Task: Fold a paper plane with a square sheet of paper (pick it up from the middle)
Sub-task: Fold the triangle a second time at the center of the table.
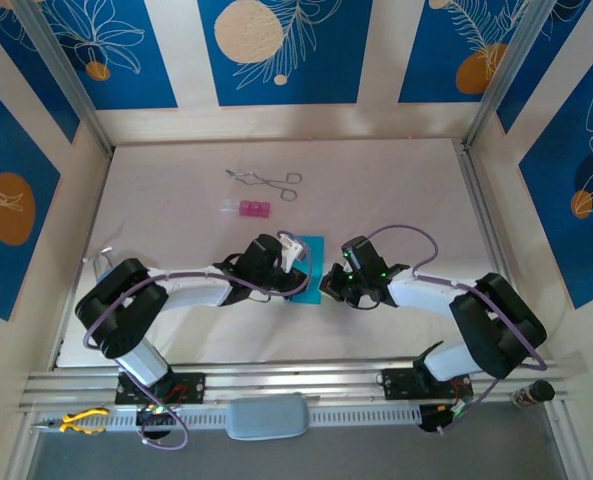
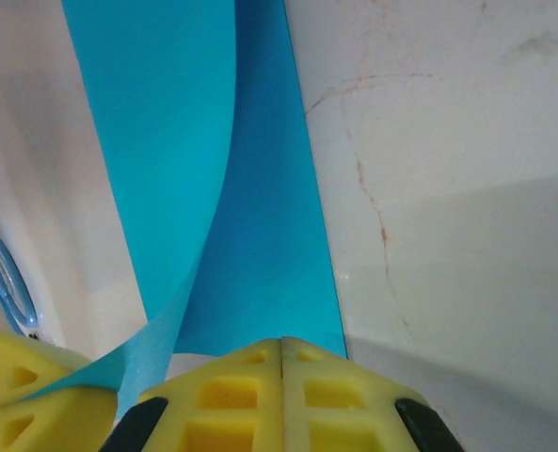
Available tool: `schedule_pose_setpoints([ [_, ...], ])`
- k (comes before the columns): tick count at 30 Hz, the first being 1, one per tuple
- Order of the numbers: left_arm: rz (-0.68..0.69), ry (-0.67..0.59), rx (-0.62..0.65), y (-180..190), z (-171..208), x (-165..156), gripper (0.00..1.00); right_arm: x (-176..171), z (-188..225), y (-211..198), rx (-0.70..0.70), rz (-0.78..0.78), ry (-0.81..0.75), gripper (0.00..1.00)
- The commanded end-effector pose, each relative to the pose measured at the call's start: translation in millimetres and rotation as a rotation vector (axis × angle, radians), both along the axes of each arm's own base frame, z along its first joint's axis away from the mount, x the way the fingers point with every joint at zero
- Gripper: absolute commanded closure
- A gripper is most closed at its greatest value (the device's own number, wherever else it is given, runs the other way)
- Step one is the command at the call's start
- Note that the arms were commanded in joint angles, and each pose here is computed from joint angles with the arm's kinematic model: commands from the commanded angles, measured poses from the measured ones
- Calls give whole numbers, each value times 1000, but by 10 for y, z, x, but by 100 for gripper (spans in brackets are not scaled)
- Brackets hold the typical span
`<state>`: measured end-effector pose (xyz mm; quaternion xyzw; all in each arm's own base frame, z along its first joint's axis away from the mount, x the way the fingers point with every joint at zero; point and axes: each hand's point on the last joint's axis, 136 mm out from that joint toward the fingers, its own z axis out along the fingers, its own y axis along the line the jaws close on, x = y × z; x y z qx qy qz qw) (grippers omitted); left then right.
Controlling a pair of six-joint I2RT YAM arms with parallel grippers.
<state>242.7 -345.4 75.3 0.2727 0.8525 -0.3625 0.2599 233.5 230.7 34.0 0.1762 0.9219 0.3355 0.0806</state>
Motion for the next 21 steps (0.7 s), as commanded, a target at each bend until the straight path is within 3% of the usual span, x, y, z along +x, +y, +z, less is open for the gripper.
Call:
schedule_pose_setpoints([
  [1, 8, 1, -15, -50, 32, 67, 100, 6, -29, 84, 28, 2, 10, 100],
  [12, 19, 3, -17, -46, 24, 79, 100, -13, -174, 109, -25, 7, 29, 100],
  [21, 53, 12, -18, -5, 16, 158, 100, -151, -456, -132, -145, -14, 86, 100],
])
